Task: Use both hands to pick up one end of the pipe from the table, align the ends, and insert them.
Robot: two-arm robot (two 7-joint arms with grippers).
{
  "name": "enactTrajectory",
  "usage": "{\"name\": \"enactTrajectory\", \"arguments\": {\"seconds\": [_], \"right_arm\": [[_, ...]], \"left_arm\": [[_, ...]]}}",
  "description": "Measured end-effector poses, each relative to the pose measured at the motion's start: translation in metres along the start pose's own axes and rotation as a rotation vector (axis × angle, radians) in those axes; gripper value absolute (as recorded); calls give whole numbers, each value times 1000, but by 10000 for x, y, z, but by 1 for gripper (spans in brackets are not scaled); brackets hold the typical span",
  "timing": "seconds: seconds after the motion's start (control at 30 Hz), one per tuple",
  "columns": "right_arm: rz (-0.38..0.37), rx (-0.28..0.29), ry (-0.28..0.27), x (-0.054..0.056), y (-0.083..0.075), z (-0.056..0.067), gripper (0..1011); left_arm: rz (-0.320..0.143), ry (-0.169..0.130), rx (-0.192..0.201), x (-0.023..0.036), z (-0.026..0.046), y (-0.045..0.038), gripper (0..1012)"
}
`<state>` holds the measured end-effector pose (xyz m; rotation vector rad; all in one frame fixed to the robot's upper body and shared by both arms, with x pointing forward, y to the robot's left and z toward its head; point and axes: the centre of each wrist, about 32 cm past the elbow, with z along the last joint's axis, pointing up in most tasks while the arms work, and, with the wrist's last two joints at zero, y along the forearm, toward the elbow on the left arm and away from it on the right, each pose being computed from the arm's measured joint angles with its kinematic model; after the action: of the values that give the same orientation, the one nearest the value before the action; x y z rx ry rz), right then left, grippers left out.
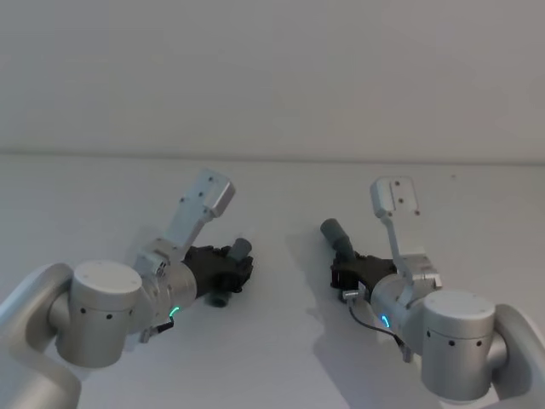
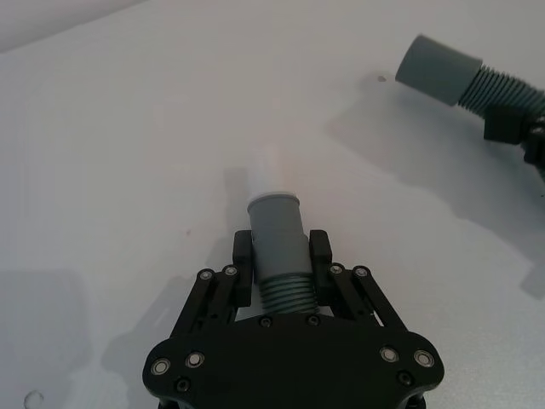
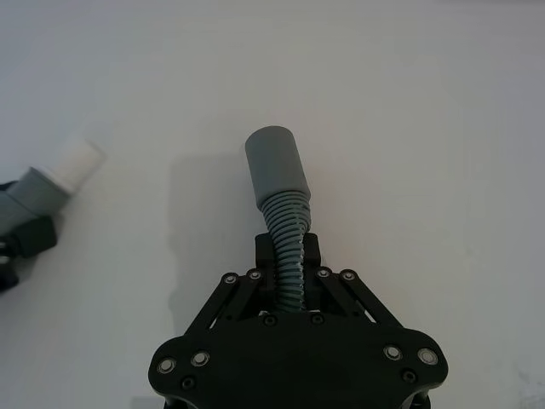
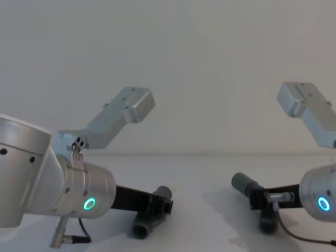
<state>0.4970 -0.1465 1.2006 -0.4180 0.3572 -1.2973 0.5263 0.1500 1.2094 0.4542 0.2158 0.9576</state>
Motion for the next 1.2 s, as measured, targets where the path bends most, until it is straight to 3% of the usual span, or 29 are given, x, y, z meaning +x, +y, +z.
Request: {"name": "enactTrajectory", "arguments": {"seconds": [0.27, 0.5, 0.63, 0.93, 1.2], "right_arm": [[30, 85, -22, 72, -76, 3, 153], [95, 175, -52, 240, -157, 14, 145], [124, 205, -70, 320, -183, 9, 145], [227, 279, -173, 624, -256, -43, 145], [313, 318, -279, 858, -298, -103, 145]], "left_arm": [[-8, -54, -6, 2, 79, 11, 378], [-43, -109, -46, 59, 186, 67, 378], [-71, -140, -72, 109, 234, 105, 377], [-148, -208, -121, 251, 293, 198, 375], [-223, -252, -115, 376, 317, 283, 375]]}}
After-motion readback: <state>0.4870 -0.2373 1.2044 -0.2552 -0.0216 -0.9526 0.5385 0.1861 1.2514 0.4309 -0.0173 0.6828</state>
